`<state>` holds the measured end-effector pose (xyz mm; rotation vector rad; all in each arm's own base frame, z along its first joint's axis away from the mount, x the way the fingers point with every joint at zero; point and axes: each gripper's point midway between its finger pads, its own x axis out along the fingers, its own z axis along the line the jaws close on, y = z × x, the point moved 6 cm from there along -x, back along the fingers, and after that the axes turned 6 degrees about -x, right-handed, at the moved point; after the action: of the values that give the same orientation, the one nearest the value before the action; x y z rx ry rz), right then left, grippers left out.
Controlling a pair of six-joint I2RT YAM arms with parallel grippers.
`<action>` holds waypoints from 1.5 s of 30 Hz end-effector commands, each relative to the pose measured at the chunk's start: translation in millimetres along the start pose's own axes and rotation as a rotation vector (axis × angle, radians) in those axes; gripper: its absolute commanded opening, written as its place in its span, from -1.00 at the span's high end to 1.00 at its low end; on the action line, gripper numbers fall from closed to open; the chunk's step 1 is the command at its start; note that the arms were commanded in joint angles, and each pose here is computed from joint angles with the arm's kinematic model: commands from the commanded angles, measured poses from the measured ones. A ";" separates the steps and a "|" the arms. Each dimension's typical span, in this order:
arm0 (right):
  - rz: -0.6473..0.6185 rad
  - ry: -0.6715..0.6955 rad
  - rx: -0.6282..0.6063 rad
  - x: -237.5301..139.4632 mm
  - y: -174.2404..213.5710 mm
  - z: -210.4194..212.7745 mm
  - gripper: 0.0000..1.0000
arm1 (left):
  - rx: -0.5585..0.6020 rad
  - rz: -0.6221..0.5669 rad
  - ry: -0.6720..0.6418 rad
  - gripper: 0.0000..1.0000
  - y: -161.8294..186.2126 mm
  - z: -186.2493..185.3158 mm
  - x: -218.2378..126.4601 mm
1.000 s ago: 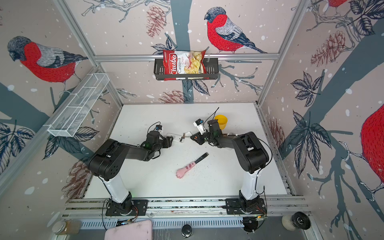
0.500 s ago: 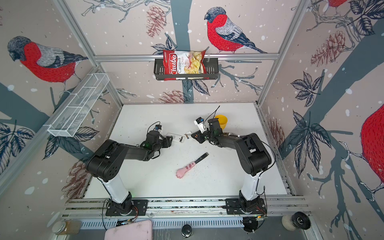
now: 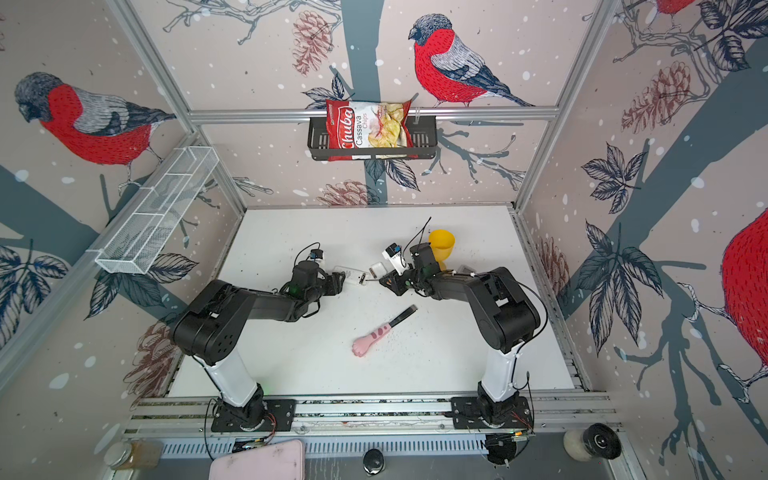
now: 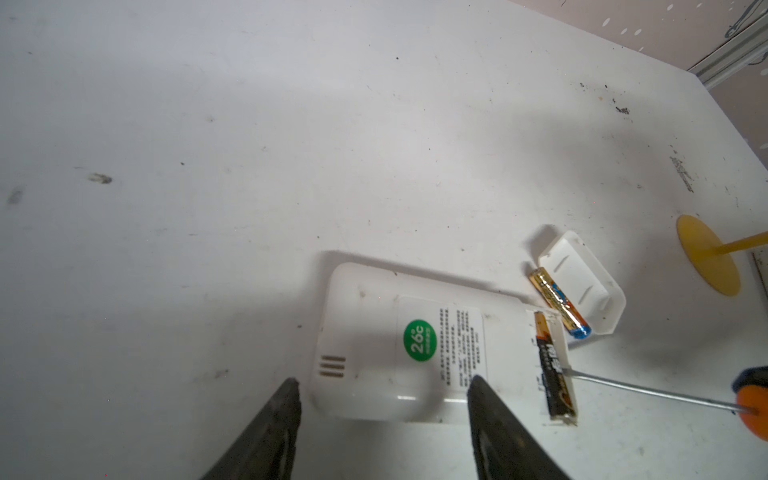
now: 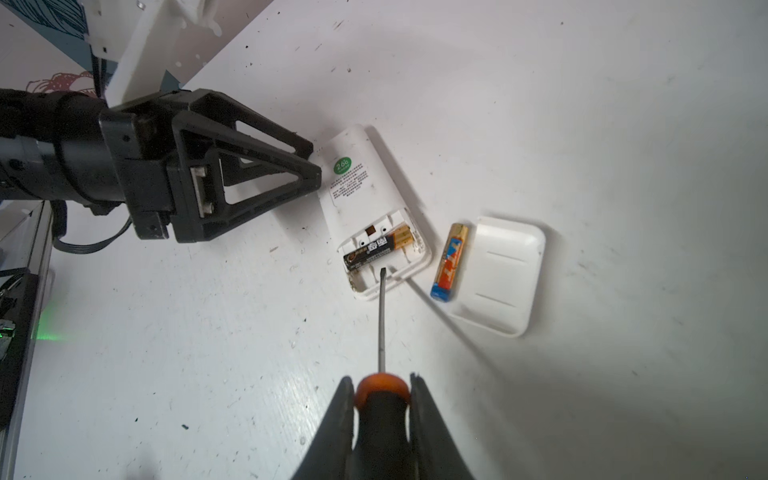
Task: Unload the batteries from the remote control
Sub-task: 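Reposition the screwdriver tip at the remaining battery with the right gripper, then lever the black battery up and flick it out with the screwdriver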
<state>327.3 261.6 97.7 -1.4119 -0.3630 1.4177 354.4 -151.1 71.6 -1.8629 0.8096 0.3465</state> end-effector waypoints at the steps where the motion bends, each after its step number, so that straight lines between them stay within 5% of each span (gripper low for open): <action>1: -0.017 -0.006 -0.011 3.3 -3.2 0.5 1.00 | 0.004 -0.002 0.007 -0.27 -0.6 -0.3 0.6; 45: -0.068 0.012 -0.028 7.1 -28.1 -10.2 1.00 | 0.003 -0.002 0.013 -0.27 0.8 -0.4 -0.7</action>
<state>354.7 270.4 112.9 -1.3952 -0.3983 1.3407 353.0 -151.3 69.1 -1.8644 0.8162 0.3432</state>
